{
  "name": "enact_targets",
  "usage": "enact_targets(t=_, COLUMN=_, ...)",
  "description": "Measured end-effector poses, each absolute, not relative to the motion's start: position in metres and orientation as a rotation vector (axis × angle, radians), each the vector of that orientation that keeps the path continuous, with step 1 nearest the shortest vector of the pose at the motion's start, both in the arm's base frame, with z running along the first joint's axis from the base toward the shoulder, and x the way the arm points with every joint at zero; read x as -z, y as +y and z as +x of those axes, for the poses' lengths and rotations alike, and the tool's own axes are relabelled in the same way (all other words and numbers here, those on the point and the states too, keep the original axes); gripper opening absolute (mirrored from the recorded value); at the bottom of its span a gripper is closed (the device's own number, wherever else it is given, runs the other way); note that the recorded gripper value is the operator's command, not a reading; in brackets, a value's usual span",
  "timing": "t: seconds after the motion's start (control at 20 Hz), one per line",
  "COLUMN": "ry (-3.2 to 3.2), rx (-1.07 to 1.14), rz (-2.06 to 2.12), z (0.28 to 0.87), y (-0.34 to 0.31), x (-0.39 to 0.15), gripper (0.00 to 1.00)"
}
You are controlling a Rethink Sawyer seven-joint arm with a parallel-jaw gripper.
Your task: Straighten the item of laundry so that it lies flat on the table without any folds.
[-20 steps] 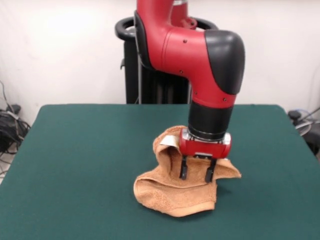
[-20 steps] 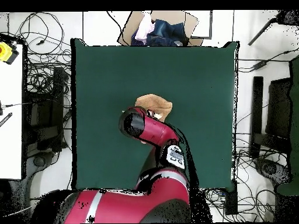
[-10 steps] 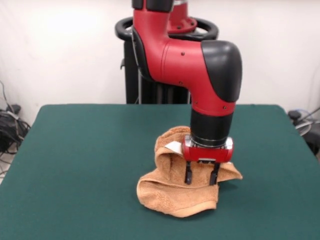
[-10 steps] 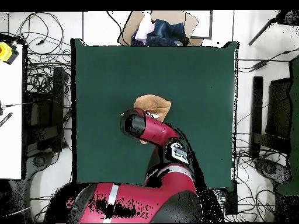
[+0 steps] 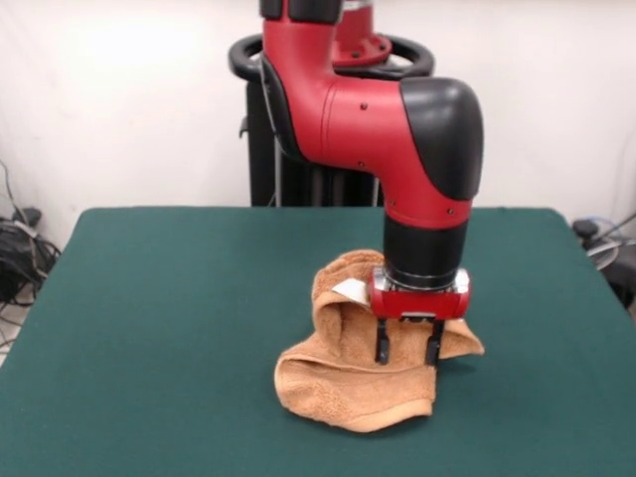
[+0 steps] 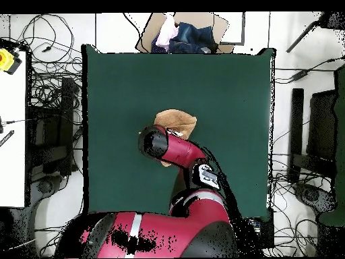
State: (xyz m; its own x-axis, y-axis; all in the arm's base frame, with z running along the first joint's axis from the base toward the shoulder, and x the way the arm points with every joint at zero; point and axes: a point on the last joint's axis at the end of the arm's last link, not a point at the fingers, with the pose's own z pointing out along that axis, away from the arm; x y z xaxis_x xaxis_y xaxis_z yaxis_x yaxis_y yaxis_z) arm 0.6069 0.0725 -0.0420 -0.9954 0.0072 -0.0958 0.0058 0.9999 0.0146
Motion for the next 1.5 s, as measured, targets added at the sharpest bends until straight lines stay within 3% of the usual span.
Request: enact_targets(t=1.5, ry=3.226, rx=-0.131, rz=0.002, z=0.550, y=0.090, x=0.029, gripper=1.00)
